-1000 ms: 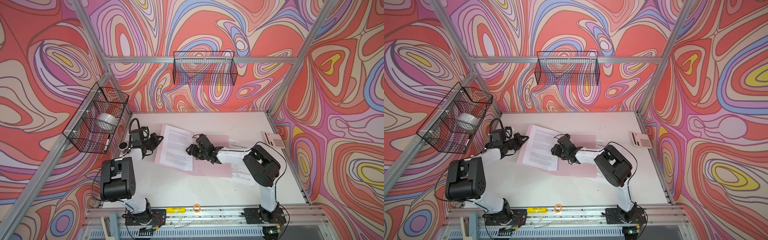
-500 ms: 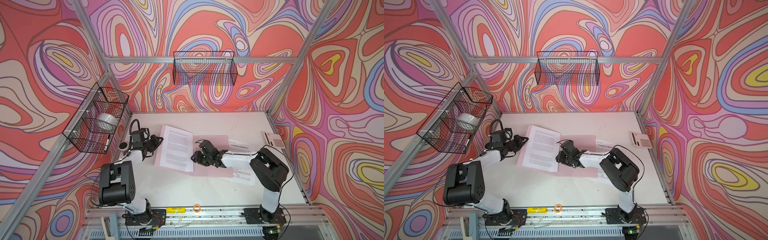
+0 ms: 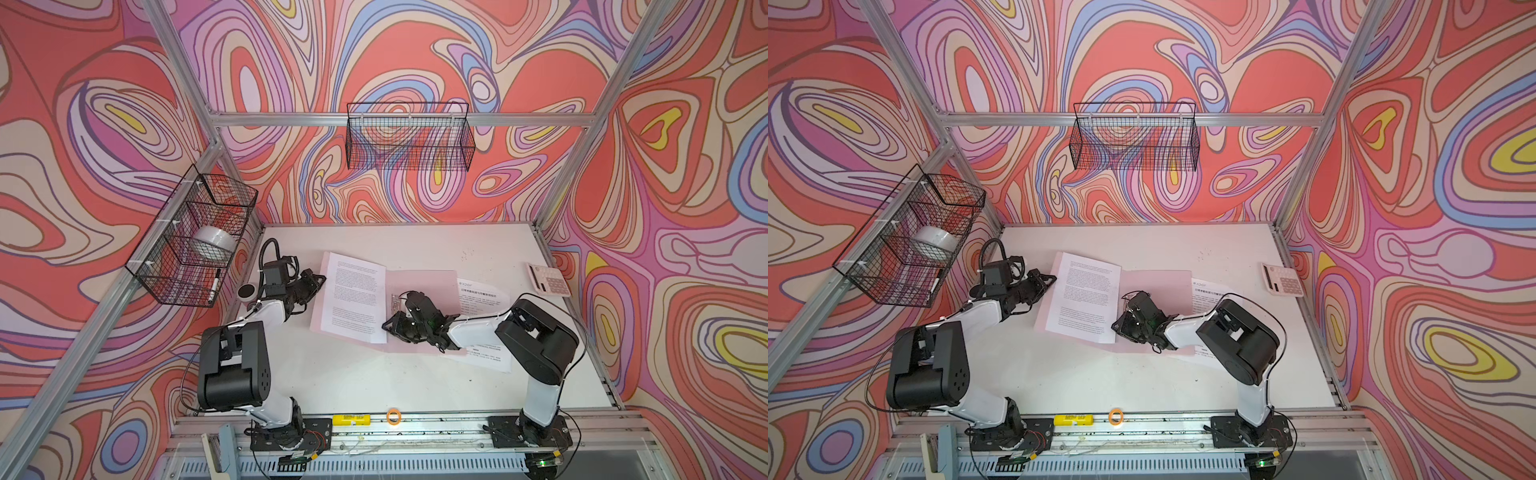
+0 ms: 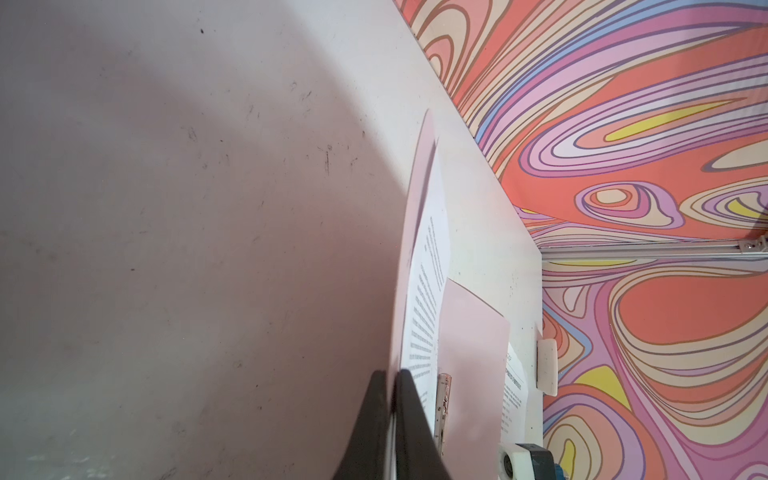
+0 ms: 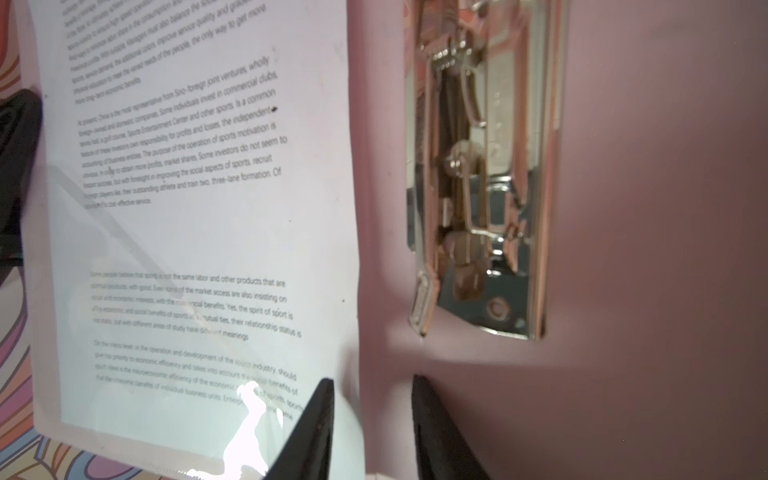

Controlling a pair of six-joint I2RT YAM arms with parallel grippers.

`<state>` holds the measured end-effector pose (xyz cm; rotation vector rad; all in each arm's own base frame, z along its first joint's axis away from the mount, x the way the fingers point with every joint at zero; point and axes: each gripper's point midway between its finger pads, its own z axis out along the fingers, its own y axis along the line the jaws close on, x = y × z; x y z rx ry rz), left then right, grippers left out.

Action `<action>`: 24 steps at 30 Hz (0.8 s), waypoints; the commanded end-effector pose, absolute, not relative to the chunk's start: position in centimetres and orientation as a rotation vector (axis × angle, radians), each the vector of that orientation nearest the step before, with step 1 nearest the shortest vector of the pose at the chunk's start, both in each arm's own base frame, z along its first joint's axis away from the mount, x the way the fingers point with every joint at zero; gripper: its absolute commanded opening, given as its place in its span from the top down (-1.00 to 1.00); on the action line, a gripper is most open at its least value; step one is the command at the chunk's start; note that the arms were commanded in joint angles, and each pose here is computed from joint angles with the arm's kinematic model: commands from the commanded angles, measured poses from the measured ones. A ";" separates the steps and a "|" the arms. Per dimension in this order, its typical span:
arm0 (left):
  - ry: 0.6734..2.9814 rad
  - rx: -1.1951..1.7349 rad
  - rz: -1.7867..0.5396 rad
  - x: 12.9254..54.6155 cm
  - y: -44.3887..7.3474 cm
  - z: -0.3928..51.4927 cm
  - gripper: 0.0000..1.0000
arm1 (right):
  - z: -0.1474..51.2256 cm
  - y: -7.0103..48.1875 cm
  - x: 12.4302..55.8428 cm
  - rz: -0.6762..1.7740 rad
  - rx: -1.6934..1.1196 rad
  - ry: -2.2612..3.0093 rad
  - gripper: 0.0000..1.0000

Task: Put the files into the folder

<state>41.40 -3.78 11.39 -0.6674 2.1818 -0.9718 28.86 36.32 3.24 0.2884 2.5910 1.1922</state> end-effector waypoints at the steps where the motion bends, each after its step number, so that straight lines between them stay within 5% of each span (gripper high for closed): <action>1: 2.198 -0.692 -0.962 41.2 -3.8 10.3 0.85 | 2.6 36.9 27.6 1.263 0.317 2.601 0.53; 11: 2.198 -0.699 -0.964 41.1 -3.8 10.2 0.91 | 2.7 37.4 27.4 1.307 0.337 2.579 0.98; 24: 2.198 -0.711 -0.964 41.1 -3.7 10.2 0.82 | 2.2 37.4 27.2 1.331 0.381 2.560 1.00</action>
